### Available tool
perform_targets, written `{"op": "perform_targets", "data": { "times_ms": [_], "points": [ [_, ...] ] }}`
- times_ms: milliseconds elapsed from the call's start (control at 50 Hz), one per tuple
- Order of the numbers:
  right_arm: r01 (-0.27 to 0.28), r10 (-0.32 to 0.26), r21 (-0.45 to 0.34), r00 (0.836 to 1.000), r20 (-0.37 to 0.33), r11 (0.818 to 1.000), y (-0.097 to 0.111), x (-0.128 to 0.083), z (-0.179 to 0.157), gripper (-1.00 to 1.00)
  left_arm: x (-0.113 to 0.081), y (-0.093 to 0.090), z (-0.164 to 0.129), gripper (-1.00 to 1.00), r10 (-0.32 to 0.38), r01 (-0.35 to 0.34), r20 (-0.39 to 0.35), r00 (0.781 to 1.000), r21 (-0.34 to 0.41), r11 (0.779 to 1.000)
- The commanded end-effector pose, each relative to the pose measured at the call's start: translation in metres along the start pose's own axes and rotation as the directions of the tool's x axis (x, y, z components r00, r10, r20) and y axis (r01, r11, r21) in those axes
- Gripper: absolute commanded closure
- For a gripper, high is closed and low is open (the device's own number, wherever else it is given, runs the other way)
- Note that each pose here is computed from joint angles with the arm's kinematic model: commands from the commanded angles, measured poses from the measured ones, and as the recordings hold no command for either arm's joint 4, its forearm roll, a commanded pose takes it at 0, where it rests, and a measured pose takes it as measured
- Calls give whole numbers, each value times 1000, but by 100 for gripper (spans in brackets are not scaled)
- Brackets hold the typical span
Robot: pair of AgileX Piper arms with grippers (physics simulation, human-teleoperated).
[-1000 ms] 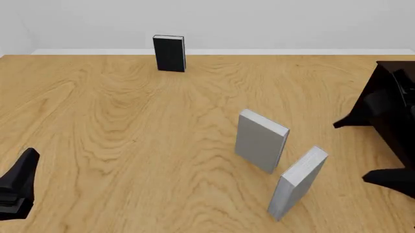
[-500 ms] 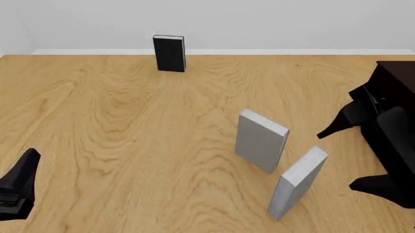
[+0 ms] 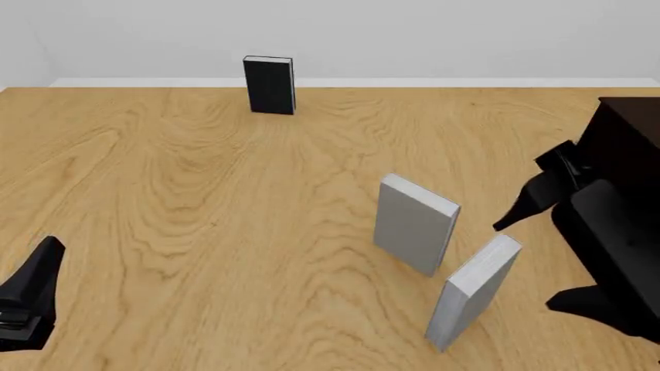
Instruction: Pick up the book on the right and place it on the cabinet shelf.
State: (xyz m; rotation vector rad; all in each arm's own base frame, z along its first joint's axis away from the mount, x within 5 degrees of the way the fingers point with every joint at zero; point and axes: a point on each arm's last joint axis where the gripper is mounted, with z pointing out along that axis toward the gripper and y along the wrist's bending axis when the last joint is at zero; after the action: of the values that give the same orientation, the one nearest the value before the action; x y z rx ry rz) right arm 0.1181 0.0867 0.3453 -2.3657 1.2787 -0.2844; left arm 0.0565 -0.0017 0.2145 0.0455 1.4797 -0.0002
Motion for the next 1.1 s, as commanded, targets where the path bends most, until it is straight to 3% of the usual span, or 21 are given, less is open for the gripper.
{"op": "perform_targets", "data": {
  "times_ms": [20, 620, 1100],
  "points": [
    [6, -6, -18, 1000, 13, 1000, -5, -5, 4, -100, 0, 0, 0, -100, 3, -3, 0, 1000, 3, 1000],
    [10, -5, -94, 999, 51, 996, -13, -25, 20, -100, 0, 0, 0, -100, 1, -1, -2, 1000, 1, 1000],
    [-4, 10, -140, 999, 44, 990, -16, -28, 32, -100, 0, 0, 0, -100, 9, -9, -2, 1000, 8, 1000]
  ]
}}
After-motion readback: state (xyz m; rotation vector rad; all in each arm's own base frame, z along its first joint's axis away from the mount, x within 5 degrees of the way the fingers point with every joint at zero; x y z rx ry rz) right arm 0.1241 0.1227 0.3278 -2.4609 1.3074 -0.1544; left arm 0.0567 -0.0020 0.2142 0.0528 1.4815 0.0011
